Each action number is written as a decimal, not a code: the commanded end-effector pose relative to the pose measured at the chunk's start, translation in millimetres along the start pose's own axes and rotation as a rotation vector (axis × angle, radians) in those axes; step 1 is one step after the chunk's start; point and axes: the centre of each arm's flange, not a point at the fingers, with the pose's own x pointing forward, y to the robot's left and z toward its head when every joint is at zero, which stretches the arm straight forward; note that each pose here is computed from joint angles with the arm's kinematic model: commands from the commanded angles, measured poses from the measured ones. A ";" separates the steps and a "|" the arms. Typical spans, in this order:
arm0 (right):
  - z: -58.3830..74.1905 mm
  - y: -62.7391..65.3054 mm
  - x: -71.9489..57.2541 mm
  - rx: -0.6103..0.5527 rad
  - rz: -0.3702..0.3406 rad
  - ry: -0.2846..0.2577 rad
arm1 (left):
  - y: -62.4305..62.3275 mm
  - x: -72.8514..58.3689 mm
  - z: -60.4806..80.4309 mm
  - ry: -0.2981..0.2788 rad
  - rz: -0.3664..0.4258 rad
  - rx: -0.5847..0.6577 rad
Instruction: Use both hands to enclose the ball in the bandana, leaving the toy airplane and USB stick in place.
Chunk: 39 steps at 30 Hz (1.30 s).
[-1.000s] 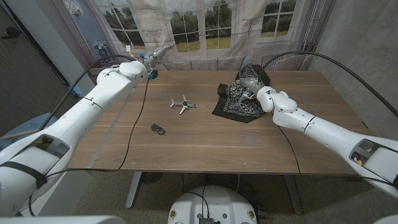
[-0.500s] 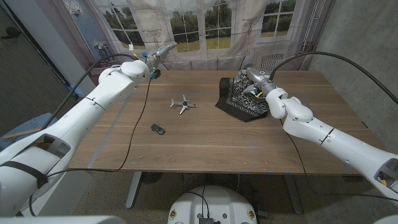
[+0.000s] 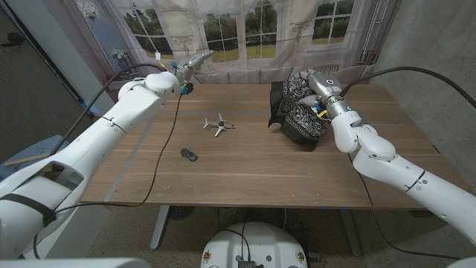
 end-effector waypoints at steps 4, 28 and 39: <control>6.6 -59.2 -61.2 -0.033 -0.379 -0.033 | -4.6 -1.6 6.7 -0.027 -0.017 0.008; 15.0 -99.1 -94.2 0.174 -0.517 -0.273 | -12.8 -7.4 5.8 -0.041 -0.019 -0.008; 13.5 -105.4 -71.6 0.328 -0.466 -0.411 | -10.8 -8.4 6.7 -0.046 -0.001 -0.009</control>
